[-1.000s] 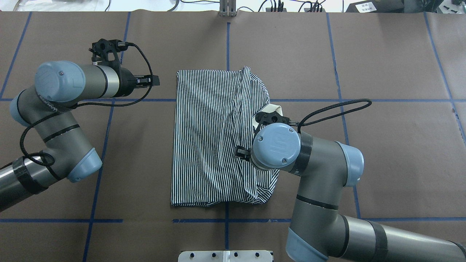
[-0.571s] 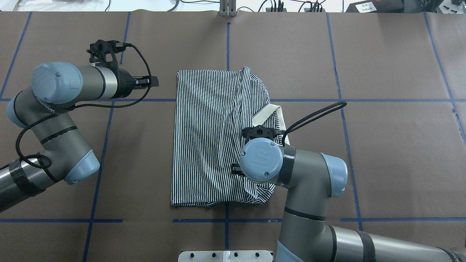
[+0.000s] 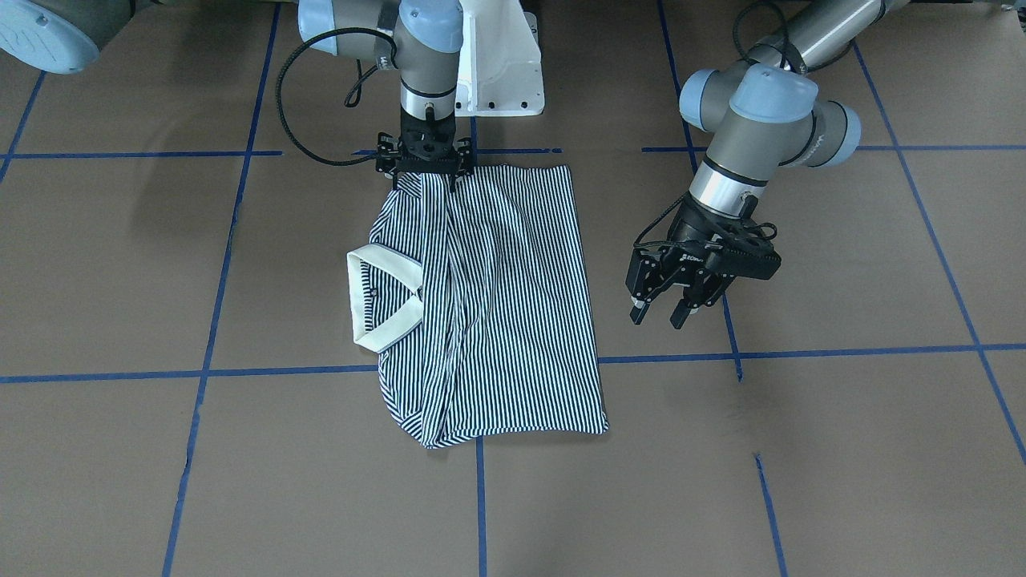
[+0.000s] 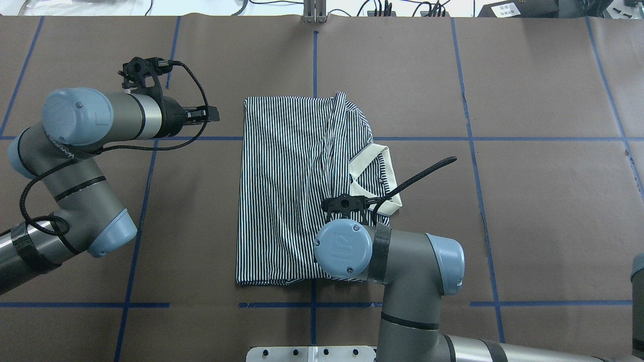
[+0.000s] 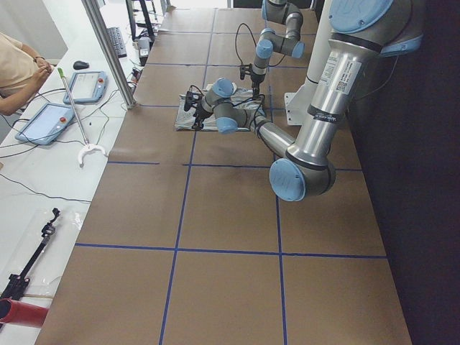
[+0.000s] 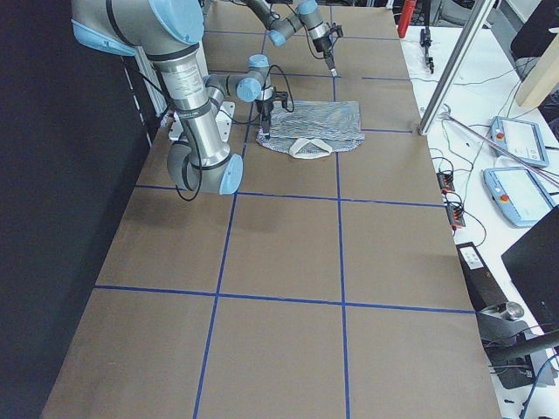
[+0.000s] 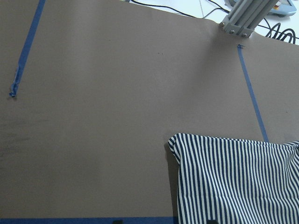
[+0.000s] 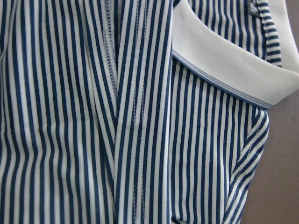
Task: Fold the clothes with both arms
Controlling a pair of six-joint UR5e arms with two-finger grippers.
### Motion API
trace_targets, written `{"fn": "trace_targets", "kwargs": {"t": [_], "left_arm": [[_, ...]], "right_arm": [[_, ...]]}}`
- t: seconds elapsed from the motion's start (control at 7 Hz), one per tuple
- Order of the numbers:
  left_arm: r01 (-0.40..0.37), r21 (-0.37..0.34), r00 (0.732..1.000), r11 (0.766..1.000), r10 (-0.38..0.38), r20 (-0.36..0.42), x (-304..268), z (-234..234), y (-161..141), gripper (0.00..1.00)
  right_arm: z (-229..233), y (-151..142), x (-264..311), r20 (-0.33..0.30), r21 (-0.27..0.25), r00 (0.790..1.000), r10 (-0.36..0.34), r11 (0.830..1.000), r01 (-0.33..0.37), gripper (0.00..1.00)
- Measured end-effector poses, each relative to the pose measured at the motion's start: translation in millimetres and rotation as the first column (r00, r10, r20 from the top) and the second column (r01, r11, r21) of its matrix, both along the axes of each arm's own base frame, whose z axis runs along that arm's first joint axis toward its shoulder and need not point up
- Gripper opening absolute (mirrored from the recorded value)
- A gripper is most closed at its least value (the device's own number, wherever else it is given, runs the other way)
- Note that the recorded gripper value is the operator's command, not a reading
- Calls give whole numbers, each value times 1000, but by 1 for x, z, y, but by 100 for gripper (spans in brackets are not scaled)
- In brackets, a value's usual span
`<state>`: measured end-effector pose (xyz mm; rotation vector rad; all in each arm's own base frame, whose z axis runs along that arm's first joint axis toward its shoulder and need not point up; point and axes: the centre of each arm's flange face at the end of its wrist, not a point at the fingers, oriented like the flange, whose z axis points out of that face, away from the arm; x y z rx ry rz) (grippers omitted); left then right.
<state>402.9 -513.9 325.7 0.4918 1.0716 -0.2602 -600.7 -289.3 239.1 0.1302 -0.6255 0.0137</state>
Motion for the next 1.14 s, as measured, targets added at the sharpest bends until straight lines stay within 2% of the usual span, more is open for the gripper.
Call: {"fn": "trace_targets", "kwargs": {"t": [0.43, 0.86, 1.14], "left_arm": [[-17, -16, 1000, 1000, 16, -21, 1, -4, 4, 67], [-18, -17, 999, 1000, 17, -29, -1, -7, 5, 67], [-17, -17, 999, 1000, 17, -29, -2, -8, 5, 67]], "right_arm": [[23, 8, 6, -30, -4, 999, -12, 1000, 12, 100], [60, 15, 65, -52, 32, 996, -68, 997, 70, 100], [70, 20, 84, -58, 38, 995, -80, 996, 82, 100]]}}
